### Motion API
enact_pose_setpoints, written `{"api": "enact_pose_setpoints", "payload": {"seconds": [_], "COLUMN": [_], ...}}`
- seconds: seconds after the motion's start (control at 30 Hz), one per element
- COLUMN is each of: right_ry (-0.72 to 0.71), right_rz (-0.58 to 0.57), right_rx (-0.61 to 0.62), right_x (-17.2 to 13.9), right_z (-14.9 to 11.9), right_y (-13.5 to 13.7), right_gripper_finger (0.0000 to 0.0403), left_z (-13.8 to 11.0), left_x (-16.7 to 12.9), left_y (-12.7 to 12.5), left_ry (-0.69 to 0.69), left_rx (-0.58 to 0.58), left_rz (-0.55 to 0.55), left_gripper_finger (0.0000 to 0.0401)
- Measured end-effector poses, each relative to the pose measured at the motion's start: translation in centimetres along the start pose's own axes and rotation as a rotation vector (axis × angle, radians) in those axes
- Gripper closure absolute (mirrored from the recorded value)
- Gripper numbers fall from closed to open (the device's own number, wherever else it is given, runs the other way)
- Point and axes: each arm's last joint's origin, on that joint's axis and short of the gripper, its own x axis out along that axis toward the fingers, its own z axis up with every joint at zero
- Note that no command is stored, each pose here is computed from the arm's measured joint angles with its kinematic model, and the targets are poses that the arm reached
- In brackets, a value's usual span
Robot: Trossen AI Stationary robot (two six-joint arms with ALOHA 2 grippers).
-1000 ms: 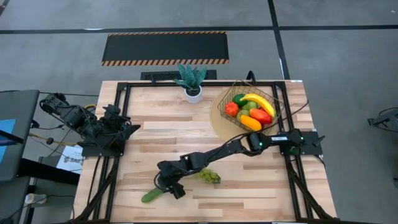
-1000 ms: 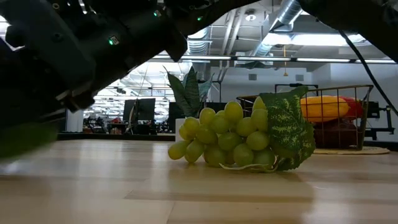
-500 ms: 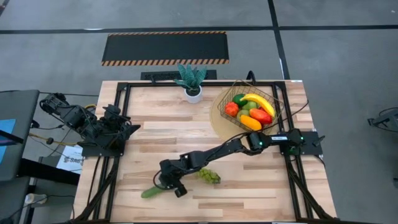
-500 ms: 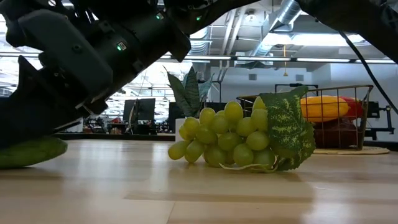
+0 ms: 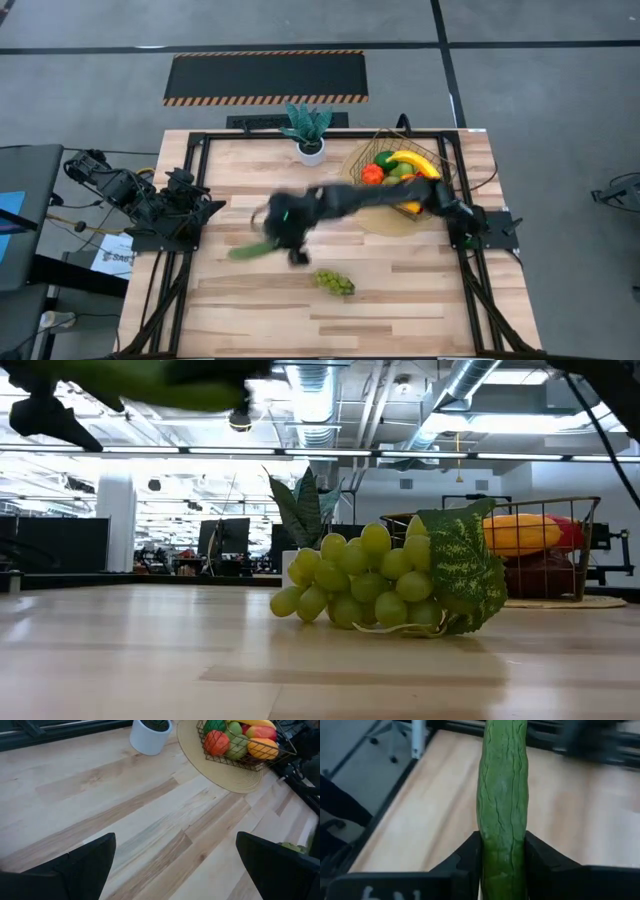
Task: Build produce basket
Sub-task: Put the green cucumber into the wire basket
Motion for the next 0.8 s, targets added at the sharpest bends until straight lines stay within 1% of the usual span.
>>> {"api": "enact_pose_setpoints", "payload": {"seconds": [0.1,0.17,0.3,0.43,0.5,0.6,0.7,0.8], "right_ry": [0.037,0.074,0.189,0.289,0.313,0.327,0.325,0.323], "right_rz": [-0.052,-0.087,-0.175,-0.245,-0.27,-0.312,-0.356,-0.395], "right_rx": [0.015,0.043,0.127,0.173,0.199,0.236,0.247,0.241], "right_x": [-7.0,-11.5,-19.4,-25.8,-28.0,-30.5,-31.5,-31.1], "right_z": [0.6,0.3,-1.6,-3.9,-5.4,-8.0,-11.4,-15.2], "right_y": [-2.0,-3.1,-4.5,-4.8,-4.8,-4.9,-4.9,-5.1], "right_gripper_finger": [0.0289,0.029,0.0288,0.0286,0.0286,0.0286,0.0285,0.0285], "left_z": [0.0,0.0,0.0,0.1,0.2,0.2,0.3,0.3], "left_x": [0.0,0.0,0.0,0.0,0.0,0.0,0.0,0.0], "left_y": [0.0,0.0,0.0,0.0,0.0,0.1,0.1,0.1], "left_ry": [-0.001,-0.001,-0.007,-0.037,-0.054,-0.078,-0.101,-0.121], "left_rx": [0.0,0.0,-0.006,-0.026,-0.033,-0.046,-0.06,-0.072], "left_rz": [0.0,0.0,0.002,0.007,0.01,0.014,0.017,0.02], "left_gripper_finger": [0.0002,0.0002,0.0002,0.0002,0.0002,0.0002,0.0002,0.0002]}}
